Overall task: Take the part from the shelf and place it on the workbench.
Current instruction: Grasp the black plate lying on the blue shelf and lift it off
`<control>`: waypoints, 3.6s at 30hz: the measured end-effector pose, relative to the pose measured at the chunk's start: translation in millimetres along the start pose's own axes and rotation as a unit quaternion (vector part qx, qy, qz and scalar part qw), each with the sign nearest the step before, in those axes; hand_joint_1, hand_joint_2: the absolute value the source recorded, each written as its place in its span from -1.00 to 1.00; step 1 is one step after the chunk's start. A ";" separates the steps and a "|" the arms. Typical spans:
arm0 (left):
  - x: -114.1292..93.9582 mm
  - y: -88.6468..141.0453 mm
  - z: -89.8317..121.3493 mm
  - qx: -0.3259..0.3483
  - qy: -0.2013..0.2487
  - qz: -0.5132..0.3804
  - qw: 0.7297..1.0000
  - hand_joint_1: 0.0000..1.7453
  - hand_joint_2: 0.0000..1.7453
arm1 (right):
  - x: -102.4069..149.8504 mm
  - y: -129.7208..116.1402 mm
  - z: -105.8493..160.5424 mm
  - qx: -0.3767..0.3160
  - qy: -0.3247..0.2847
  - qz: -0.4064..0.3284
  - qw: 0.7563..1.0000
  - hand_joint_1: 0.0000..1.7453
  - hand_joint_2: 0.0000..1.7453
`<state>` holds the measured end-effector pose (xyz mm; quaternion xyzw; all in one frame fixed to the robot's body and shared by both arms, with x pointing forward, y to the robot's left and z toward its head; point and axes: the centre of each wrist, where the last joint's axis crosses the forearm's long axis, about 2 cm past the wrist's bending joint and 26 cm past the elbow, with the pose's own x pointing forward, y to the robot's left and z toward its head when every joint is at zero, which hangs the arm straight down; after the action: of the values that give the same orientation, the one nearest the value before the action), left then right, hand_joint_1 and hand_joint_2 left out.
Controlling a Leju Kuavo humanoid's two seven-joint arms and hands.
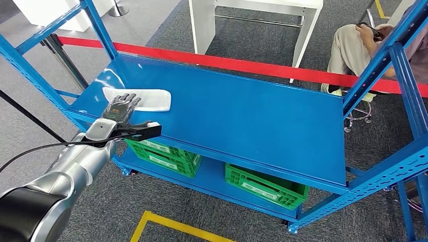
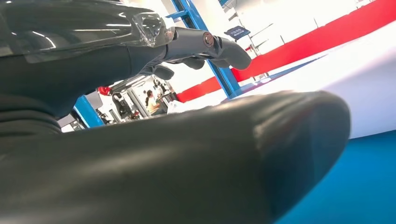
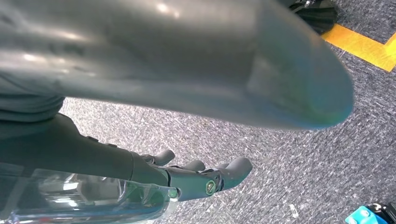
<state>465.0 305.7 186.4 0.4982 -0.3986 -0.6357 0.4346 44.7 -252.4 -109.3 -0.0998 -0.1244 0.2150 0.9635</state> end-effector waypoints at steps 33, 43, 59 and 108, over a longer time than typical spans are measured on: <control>7.1 0.8 -0.1 0.010 0.004 0.004 1.000 -1.00 -1.00 | -0.7 -0.9 -0.2 -0.002 -0.004 -0.004 1.000 -1.00 -1.00; 7.6 -1.0 0.4 0.009 0.010 0.008 1.000 -1.00 -0.50 | -1.1 -1.5 -0.3 -0.003 -0.005 -0.009 1.000 -1.00 -1.00; 8.9 -7.6 2.5 0.006 0.018 0.014 1.000 -1.00 1.00 | -1.8 -2.9 -0.7 -0.004 -0.006 -0.004 1.000 -1.00 -1.00; -34.7 -44.7 16.8 -0.037 0.131 0.026 0.990 -1.00 0.50 | -4.6 -7.0 -1.6 -0.004 -0.012 0.005 1.000 -1.00 -1.00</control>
<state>446.0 353.4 157.5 0.5502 -0.3273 -0.5682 0.5171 43.9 -260.9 -110.0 -0.1019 -0.1360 0.2208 0.9604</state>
